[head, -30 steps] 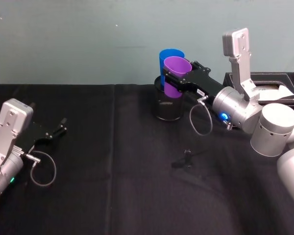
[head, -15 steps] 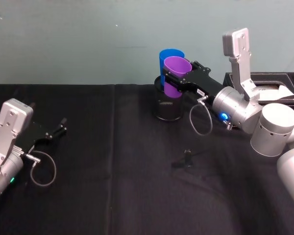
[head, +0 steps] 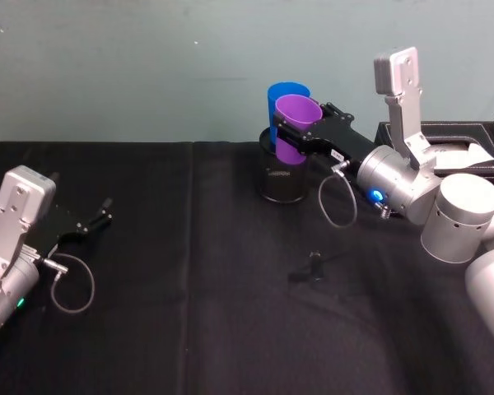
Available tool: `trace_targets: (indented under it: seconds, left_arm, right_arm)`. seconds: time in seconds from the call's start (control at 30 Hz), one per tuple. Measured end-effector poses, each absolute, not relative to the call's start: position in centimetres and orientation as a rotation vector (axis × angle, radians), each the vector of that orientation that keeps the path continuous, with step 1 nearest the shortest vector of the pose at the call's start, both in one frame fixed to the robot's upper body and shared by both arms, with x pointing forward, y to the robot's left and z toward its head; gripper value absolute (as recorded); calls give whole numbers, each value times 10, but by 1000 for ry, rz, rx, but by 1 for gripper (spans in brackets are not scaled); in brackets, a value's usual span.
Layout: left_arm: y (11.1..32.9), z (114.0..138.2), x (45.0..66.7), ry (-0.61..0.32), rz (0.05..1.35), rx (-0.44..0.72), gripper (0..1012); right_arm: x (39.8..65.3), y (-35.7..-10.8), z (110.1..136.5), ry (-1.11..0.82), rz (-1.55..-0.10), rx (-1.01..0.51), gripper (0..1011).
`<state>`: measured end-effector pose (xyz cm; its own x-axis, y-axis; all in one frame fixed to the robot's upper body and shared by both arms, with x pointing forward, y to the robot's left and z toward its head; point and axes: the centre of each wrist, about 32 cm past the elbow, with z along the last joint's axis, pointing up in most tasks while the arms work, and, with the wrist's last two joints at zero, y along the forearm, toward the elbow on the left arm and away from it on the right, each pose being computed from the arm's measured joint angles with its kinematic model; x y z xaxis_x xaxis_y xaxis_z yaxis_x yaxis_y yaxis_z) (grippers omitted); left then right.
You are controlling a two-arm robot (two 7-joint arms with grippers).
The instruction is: Pick up one cup with a gripper and tap it against the other cup.
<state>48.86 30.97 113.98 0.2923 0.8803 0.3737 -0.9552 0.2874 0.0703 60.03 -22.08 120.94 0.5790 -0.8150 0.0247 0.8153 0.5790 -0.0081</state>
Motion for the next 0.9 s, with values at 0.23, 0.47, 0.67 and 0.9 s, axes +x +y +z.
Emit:
trace_targets:
  seconds: [0.23,0.47,0.67,0.9]
  left_arm:
    - [310,1140,489,-285,1248,304,1000]
    - [310,1140,489,-285,1248,304,1000]
    - [310,1140,489,-285,1248,305,1000]
    - [310,1140,489,-285,1248,304,1000]
  right_arm:
    - [600,-221,1209,-19,-953,-19,733]
    - [600,-221,1209,-19,-953,-19,733]
    - [600,-221,1209,-19,-953,-19,733]
    - [600,-221,1209,-19,-953,-19,734]
